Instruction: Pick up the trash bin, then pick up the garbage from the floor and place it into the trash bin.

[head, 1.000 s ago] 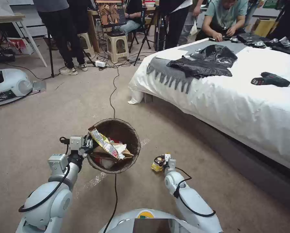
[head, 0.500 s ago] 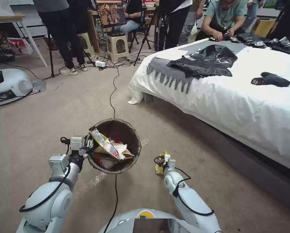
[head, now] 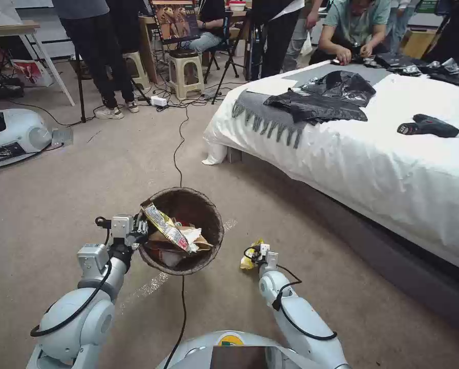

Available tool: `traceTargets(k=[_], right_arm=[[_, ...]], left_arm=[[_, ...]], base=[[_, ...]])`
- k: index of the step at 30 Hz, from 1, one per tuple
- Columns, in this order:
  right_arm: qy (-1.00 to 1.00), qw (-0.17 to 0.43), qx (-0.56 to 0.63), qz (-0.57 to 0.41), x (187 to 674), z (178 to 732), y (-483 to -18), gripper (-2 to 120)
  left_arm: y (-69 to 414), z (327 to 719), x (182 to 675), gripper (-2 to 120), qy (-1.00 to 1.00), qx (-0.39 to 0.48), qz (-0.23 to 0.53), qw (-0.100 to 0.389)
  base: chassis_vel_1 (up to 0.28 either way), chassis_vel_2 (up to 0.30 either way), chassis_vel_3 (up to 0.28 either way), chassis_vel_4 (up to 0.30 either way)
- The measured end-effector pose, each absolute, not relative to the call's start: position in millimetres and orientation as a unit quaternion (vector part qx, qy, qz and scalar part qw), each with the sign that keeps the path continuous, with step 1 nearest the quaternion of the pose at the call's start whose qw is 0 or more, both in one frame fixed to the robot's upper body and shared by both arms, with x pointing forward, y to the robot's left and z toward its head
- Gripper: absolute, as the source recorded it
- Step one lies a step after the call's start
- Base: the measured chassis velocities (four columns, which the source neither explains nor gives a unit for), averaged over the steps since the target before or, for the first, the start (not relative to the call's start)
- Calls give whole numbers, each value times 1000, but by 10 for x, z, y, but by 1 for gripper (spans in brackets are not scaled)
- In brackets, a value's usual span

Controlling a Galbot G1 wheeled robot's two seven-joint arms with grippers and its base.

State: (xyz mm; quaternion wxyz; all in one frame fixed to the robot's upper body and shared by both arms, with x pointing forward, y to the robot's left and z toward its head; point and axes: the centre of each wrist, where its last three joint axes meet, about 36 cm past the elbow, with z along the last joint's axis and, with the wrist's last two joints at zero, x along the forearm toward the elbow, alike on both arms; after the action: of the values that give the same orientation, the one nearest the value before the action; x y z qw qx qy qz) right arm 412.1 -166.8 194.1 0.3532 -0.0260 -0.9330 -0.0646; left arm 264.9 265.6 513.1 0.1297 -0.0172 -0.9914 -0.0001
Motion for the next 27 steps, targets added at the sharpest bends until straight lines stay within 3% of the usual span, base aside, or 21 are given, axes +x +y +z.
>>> traceTargets(k=[11, 27], right_arm=[[-960, 279, -19, -26, 4133, 2304, -1850, 0], [-991, 123, 47, -29, 3813, 4141, -2203, 0]], left_arm=[[2650, 5148, 2631, 5, -991, -18, 0, 129], [2669, 5156, 2626, 5, -991, -16, 1, 130]], base=[[0, 0, 0, 0], [0, 0, 0, 0]])
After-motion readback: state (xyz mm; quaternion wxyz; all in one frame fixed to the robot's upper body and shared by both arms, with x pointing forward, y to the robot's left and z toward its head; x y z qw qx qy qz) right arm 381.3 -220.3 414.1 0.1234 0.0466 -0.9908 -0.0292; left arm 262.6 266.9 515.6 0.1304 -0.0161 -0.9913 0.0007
